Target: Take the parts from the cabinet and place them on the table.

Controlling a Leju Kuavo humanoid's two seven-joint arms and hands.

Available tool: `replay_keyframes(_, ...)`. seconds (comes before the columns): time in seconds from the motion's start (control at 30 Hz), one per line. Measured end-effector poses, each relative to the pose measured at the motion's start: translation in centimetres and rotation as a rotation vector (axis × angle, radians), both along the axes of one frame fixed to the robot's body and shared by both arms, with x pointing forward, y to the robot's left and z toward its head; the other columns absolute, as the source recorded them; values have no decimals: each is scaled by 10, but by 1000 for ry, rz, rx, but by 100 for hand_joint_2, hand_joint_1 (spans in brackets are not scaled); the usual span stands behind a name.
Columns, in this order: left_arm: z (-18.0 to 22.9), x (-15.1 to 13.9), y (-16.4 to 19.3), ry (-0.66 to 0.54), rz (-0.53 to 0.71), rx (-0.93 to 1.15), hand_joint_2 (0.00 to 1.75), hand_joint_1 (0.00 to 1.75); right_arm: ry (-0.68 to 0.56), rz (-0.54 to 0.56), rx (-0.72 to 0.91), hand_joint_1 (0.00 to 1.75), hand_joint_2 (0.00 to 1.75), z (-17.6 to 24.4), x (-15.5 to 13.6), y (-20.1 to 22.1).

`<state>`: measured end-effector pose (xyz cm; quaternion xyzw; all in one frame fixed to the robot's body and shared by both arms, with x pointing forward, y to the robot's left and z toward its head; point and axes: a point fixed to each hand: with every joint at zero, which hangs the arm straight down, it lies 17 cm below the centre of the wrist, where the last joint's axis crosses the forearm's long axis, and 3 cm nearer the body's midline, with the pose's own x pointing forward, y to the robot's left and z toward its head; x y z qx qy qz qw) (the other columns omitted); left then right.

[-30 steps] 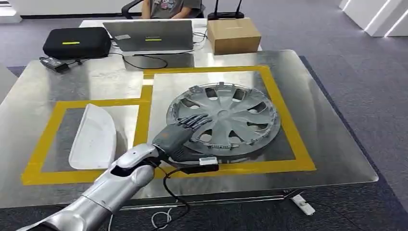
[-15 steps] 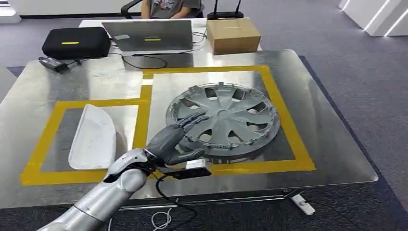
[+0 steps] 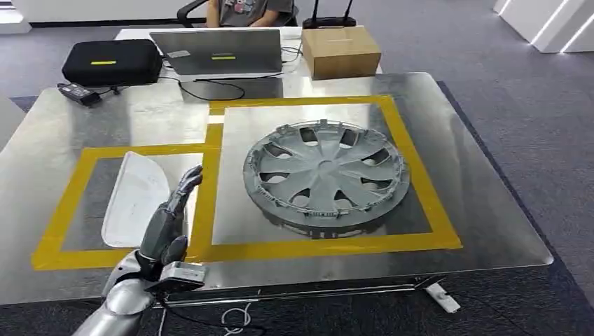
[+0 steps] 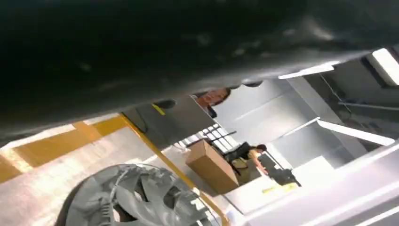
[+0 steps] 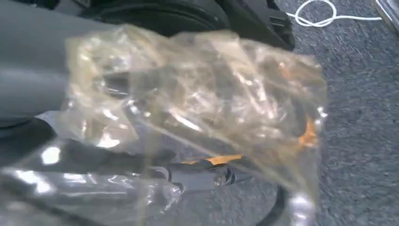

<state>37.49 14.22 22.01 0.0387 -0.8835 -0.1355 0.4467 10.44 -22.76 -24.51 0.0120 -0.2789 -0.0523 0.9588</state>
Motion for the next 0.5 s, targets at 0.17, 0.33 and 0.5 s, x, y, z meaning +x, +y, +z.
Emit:
replay_keyframes(0.17, 1, -8, 42, 7, 72, -148, 0, 0, 31, 20, -5, 0, 0, -1, -8, 5)
replay_keyframes(0.33, -5, -11, 68, 24, 127, -211, 0, 0, 57, 32, -13, 0, 0, -3, -15, 3)
replay_keyframes(0.5, -14, -14, 109, 30, 247, -263, 0, 0, 85, 35, -12, 0, 0, -6, -21, 3)
